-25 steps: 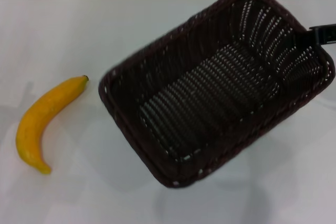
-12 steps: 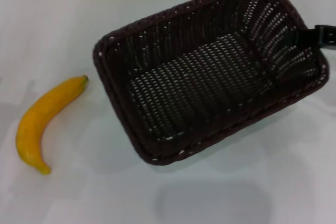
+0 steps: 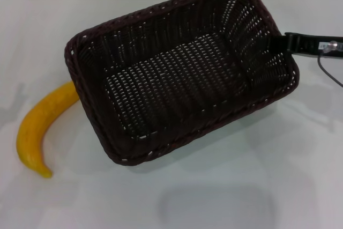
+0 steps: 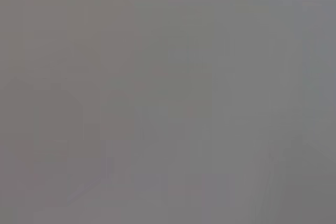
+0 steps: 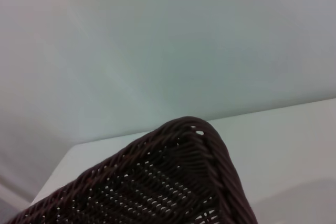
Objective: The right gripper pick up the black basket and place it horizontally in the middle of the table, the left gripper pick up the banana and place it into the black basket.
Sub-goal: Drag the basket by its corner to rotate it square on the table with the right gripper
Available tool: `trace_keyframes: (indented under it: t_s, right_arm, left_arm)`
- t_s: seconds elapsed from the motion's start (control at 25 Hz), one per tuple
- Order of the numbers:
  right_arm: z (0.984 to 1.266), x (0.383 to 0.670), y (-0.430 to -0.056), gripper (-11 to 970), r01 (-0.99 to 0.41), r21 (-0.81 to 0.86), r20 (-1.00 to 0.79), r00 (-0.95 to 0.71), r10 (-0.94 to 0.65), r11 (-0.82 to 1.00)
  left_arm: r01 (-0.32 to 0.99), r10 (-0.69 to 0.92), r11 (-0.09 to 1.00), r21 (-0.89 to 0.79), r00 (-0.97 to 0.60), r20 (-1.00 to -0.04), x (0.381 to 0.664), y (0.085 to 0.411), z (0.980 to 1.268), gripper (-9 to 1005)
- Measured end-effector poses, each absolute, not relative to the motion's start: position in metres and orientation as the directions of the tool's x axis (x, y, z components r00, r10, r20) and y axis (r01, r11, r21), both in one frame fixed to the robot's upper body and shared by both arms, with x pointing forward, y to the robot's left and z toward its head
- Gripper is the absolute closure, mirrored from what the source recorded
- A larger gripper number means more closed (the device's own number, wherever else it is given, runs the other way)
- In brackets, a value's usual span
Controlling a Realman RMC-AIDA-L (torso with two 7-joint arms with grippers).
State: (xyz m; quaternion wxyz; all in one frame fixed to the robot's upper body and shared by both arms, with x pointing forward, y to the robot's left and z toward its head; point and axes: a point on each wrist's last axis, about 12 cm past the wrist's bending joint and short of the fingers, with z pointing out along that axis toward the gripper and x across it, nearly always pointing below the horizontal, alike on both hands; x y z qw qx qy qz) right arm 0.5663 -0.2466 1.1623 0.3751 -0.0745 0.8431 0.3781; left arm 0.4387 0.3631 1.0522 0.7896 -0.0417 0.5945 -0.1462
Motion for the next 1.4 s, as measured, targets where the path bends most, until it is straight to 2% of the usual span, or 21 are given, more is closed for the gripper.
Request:
trace_keyframes:
  t_s: [0.68, 1.4]
  right_arm:
    - [1.151, 0.568, -0.241, 803, -0.408, 0.544, -0.711, -0.688, 0.144, 0.733]
    - [1.155, 0.568, -0.24, 788, -0.445, 0.536, -0.726, -0.676, 0.123, 0.717]
  left_arm:
    - [0.184, -0.292, 0.951, -0.25, 0.259, -0.921, 0.439, 0.366, 1.054, 134]
    - [0.186, -0.291, 0.951, -0.248, 0.261, -0.92, 0.439, 0.366, 1.055, 135]
